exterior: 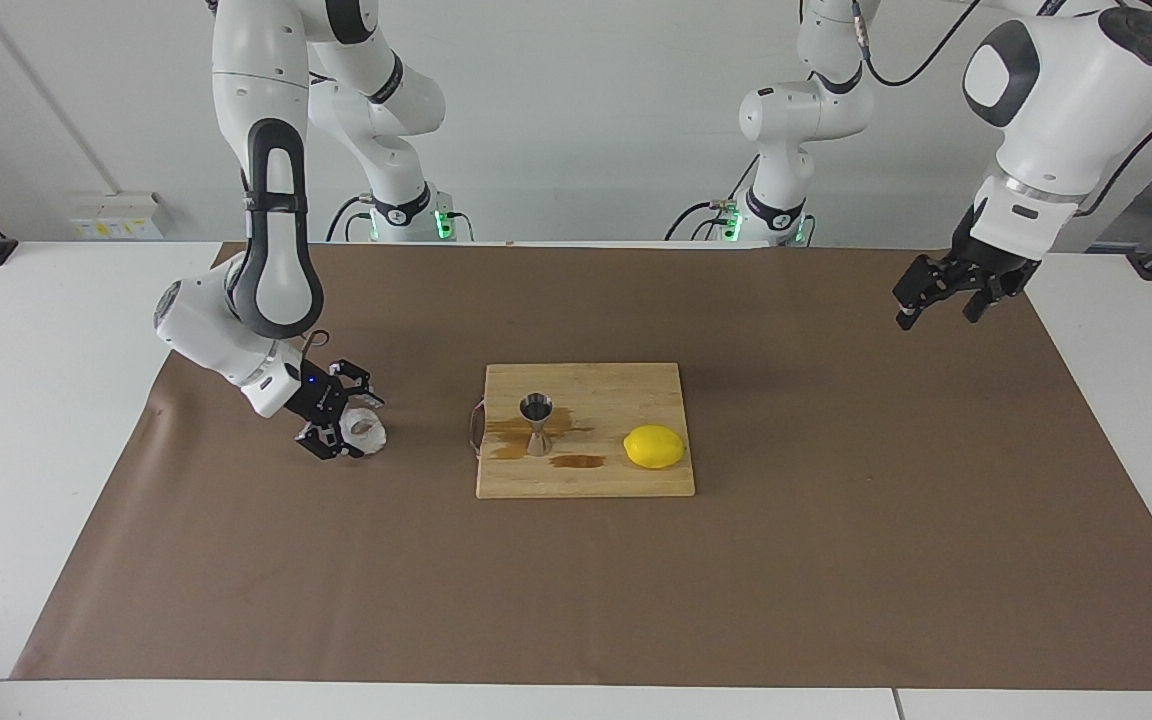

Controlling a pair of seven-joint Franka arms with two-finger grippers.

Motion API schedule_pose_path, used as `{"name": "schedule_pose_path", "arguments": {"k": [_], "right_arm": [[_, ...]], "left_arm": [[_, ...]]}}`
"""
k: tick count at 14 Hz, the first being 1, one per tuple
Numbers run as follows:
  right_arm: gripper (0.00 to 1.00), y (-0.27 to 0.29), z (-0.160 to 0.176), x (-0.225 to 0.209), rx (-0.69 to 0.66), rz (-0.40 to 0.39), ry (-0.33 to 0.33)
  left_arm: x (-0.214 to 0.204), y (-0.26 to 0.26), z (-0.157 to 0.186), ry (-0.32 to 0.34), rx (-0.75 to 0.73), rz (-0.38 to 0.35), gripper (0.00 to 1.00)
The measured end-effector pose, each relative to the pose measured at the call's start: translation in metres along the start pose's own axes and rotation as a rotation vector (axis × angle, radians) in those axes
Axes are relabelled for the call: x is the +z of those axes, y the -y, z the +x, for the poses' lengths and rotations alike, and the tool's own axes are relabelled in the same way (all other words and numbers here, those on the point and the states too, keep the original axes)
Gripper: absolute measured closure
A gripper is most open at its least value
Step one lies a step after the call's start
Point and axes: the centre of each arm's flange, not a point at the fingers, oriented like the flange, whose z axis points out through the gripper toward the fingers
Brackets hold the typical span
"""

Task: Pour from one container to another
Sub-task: 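Grasp the small white cup with the right gripper and lift it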

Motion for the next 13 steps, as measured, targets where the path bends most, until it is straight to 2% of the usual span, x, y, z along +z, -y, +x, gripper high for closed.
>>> {"name": "schedule_pose_path", "arguments": {"k": [3,4,7,8,11,13], "right_arm": [[0.01,0.0,0.0,0.0,-0.006,-0.001,0.0],[0.1,-0.001,0.0,0.0,-0.012,-0.001,0.0],[0.45,-0.004,0.002,-0.003,-0.02,-0.01,0.0],[0.5,-0.004,0.003,-0.004,-0.022,-0.011,0.0],[0.5,-0.007,0.017,-0.003,-0.048,-0.013,-0.001],[0.5,-0.009,0.05,-0.001,-0.072,-0.009,0.003]], "left_arm": [[-0.016,0.002,-0.013,0.042,0.053,0.009,0.0],[-0.02,0.002,-0.016,0.037,0.059,0.012,0.0],[-0.025,0.004,-0.018,0.031,0.057,0.013,0.0],[-0.025,0.003,-0.019,0.032,0.06,0.013,0.0],[-0.025,0.003,-0.024,0.063,0.066,0.018,0.0],[-0.029,0.003,-0.027,0.063,0.082,0.021,0.0]]}}
